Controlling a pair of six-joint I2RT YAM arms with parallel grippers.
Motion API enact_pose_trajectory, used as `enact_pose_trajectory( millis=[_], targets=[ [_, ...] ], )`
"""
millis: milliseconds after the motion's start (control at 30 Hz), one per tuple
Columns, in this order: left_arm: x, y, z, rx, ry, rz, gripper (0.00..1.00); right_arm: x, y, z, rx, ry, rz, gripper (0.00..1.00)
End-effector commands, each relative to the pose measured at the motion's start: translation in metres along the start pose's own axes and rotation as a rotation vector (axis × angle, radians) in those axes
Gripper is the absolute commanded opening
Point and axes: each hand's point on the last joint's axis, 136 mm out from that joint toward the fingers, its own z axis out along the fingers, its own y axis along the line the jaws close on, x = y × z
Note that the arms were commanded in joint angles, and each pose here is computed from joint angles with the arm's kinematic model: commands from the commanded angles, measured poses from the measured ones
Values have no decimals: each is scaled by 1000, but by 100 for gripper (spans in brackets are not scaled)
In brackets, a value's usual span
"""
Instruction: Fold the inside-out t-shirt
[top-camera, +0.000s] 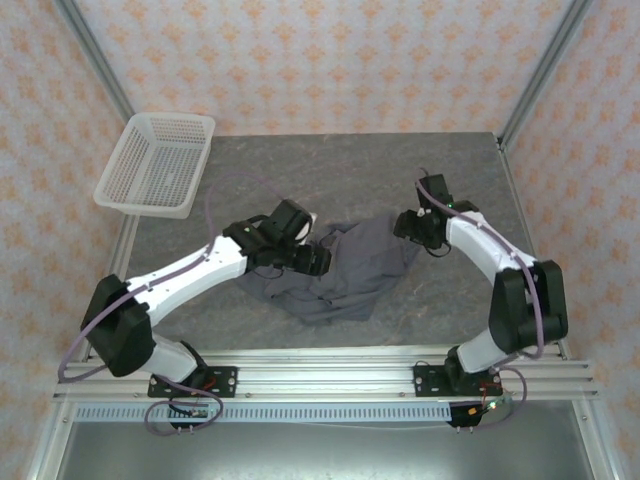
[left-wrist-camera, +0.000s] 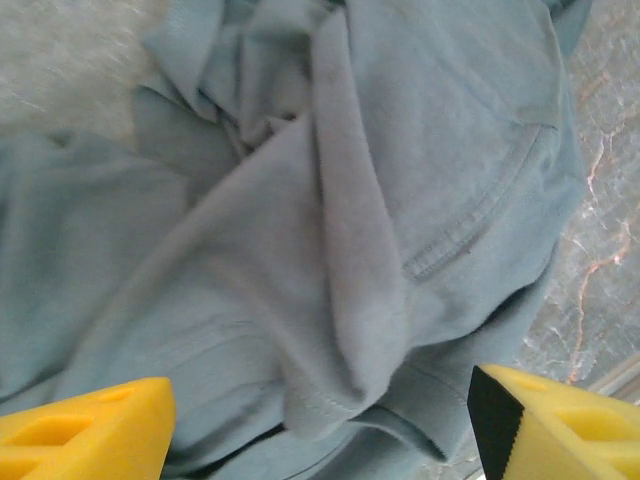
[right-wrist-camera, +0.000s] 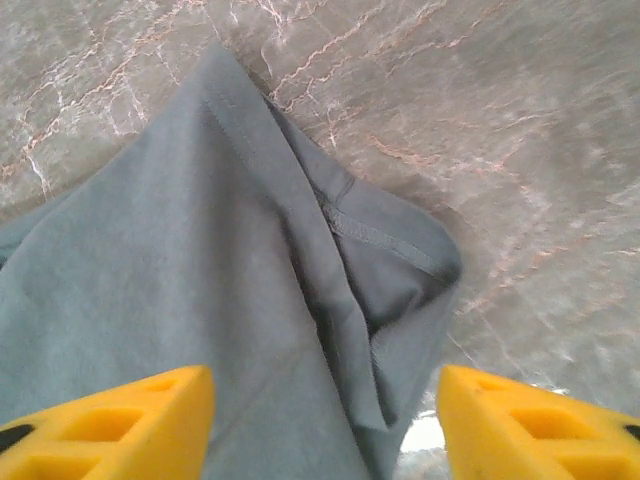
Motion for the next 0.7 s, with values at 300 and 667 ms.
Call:
enact_pose_trajectory(
  millis=[300,667],
  targets=[
    [-21,7,-28,-45,-122,-14,78,18,21,41,-119,205,248,56],
    [-27,4,-18,-44,-117,-31,78,28,-2,22,29,180,523,50]
  ],
)
